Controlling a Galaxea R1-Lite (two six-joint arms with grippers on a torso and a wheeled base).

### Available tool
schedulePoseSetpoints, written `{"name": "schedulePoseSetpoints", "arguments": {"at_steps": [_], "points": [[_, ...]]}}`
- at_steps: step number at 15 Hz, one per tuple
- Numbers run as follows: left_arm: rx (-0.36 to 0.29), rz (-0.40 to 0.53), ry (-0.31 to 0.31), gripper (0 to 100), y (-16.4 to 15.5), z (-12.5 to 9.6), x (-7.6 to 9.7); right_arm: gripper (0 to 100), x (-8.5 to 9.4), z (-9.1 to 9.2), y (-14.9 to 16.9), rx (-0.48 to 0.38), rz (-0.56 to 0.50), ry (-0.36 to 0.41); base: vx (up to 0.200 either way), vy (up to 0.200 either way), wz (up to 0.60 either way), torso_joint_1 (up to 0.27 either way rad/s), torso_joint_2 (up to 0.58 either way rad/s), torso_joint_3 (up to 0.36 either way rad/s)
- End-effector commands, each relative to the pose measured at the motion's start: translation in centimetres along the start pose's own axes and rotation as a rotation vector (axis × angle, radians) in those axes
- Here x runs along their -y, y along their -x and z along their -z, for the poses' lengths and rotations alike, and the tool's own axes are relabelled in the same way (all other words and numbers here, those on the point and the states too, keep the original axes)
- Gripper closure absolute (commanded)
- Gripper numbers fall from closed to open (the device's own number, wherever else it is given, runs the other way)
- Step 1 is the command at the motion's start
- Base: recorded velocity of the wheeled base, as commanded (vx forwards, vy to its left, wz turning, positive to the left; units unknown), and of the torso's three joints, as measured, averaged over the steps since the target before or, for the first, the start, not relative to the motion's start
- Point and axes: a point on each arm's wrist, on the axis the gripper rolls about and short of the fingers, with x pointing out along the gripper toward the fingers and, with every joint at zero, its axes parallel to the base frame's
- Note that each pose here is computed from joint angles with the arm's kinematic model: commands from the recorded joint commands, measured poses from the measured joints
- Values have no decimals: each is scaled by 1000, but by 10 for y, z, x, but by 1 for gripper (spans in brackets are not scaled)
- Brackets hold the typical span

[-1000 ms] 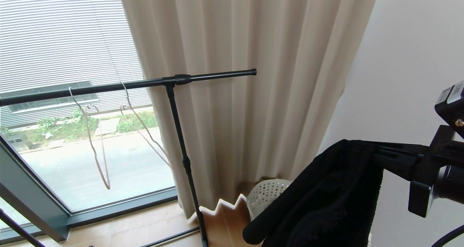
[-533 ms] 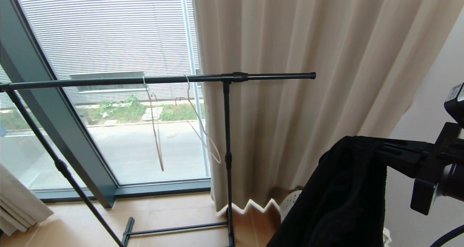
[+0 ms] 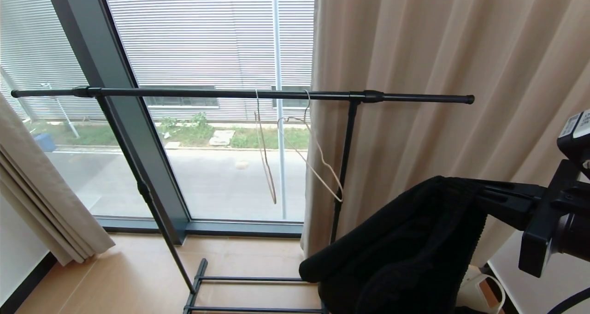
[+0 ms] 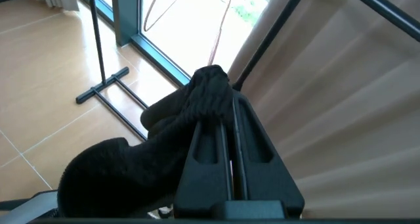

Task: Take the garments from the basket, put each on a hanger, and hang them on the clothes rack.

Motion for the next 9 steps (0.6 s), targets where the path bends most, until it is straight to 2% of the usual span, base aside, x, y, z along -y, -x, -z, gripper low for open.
{"name": "schedulePoseSetpoints", "arguments": {"at_steps": [1, 9], "points": [[-2, 1, 0, 0, 0, 0, 0, 100, 0, 0, 0, -2, -1, 1, 0, 200, 0, 17, 7, 2], [-2, 1, 2, 0, 0, 0, 0, 100, 0, 0, 0, 1, 0, 0, 0, 200, 0, 4, 2, 3]]}}
